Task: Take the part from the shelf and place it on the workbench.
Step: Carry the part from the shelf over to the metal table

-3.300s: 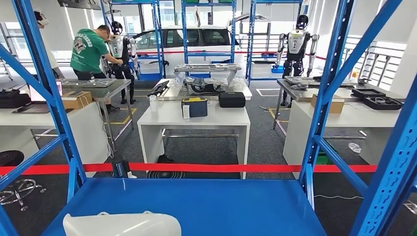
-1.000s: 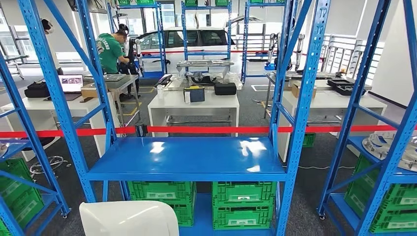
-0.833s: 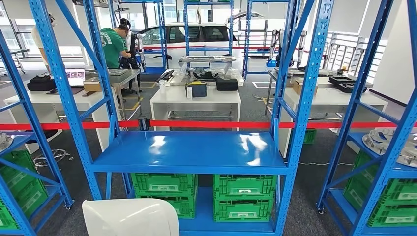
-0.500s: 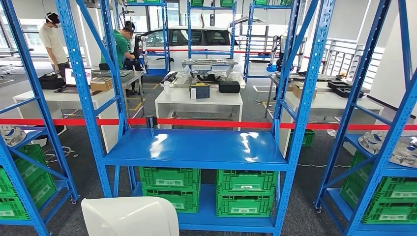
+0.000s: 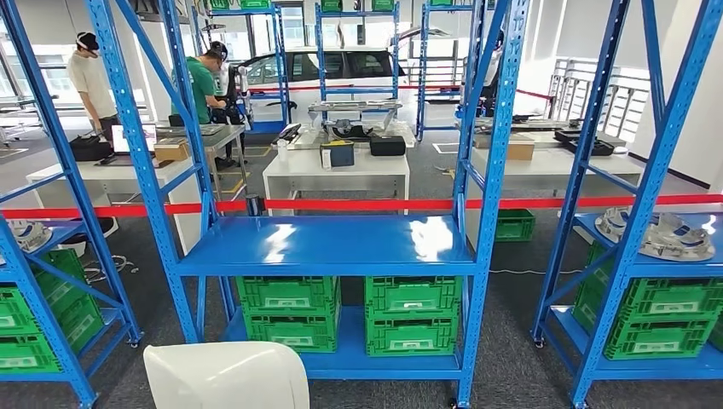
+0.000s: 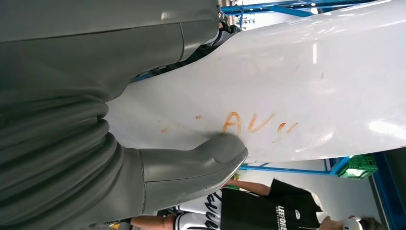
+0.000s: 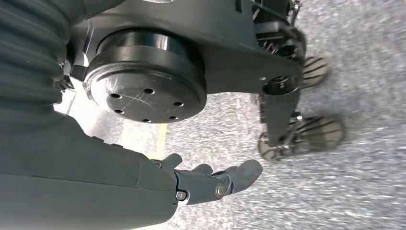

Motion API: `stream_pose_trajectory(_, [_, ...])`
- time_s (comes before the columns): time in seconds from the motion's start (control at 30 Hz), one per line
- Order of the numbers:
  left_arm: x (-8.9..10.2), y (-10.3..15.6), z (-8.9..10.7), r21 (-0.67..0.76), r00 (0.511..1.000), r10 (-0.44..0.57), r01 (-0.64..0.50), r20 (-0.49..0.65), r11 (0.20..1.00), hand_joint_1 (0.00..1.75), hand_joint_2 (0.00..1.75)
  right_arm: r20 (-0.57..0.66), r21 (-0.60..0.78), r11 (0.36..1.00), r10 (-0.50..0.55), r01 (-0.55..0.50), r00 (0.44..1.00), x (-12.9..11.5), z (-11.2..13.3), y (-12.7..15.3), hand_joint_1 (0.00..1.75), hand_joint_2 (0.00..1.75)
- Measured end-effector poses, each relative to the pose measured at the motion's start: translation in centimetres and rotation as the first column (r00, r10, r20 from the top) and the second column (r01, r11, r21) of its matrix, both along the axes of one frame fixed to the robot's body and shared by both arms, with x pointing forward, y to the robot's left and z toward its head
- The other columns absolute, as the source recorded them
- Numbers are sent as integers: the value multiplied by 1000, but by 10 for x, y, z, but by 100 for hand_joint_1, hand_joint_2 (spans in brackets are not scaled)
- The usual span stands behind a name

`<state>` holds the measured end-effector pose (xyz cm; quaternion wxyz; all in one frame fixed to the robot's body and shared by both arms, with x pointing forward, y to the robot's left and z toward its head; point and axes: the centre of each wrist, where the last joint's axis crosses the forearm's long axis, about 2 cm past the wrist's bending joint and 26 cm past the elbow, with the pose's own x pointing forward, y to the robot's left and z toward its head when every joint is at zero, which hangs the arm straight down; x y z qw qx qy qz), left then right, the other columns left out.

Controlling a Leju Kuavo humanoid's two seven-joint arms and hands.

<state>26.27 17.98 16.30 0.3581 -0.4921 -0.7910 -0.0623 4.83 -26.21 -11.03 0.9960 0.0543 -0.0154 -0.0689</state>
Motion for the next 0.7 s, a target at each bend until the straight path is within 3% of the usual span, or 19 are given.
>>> stream_pose_trajectory(0.7, [1,-5,-3,5,999,-21,21,-32,1000,154,175,3,-1,1000,-16,16,1000,-2,0,-1,0,175])
